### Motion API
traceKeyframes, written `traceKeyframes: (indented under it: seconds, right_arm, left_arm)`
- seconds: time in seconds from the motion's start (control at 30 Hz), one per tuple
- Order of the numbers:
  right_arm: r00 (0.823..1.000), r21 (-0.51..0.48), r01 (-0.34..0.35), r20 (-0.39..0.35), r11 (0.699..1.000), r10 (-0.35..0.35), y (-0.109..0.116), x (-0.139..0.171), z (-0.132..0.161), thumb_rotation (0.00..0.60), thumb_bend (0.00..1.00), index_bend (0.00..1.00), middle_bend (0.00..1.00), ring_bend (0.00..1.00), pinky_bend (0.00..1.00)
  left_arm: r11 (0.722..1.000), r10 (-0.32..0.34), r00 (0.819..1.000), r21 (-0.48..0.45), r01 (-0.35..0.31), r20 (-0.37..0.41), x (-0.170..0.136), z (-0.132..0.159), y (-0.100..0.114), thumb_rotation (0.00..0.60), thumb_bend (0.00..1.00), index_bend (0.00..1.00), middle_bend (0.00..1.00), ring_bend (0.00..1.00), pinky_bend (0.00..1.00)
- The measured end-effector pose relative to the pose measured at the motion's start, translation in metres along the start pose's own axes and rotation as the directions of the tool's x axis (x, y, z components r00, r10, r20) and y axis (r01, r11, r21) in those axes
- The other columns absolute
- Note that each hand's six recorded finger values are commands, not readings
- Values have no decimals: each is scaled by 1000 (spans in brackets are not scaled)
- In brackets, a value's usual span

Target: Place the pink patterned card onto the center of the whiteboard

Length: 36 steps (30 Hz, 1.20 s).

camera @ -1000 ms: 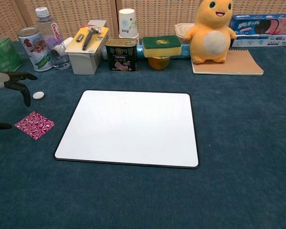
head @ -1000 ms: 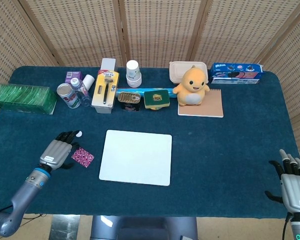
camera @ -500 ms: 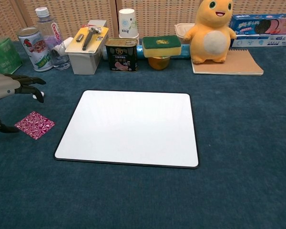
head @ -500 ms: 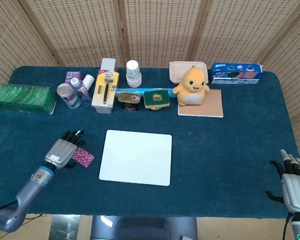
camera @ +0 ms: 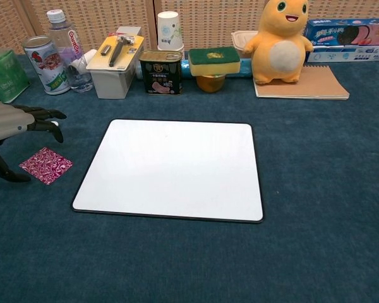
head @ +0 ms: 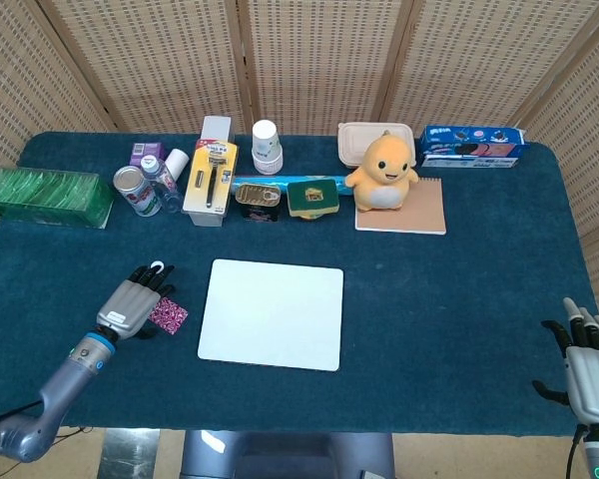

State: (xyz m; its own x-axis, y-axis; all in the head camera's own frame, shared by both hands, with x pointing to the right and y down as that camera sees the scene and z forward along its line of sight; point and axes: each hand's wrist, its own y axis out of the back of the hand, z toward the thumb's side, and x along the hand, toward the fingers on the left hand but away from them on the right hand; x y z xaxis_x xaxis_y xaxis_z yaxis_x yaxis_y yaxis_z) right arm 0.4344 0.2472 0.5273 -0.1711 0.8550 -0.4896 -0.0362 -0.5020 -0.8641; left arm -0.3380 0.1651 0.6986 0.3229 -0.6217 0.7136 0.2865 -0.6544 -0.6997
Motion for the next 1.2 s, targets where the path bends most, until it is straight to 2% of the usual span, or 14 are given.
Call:
traceKeyframes:
  seconds: [0.43,0.6,0.77,1.03,1.2]
  right_arm:
    - [1000,2,-7,2,1000,7,-2,0,0,600,12,226,0,0,0]
    - [1000,0,-6,4,1000,6,-1,-1,-1,600,11,228,0,0,0]
    - [1000,1,-7,3,1000,7,-1,-1,-1,600,11,227,0,0,0]
    - [1000,2,-9,5,1000,9,-2,-1,-1,600,11,227,0,0,0]
    - [1000,3,-14,5,1000,14,-3,-1,-1,600,11,227,0,0,0]
  left_arm:
    - [998,-52,999,-20,52,-5,6,3,-6,600,172,220,0,0,73]
    - [999,-40,999,-26,39,-10,8,3,-4,600,199,390,0,0,73]
    - [999,-31,999,-16,31,-22,7,2,-6,600,199,473,0,0,73]
    - [999,-17,999,-28,16,-28,7,3,-4,600,199,478,0,0,73]
    - [999,4,1000,-43,-5,-20,4,6,7,600,200,478,0,0,73]
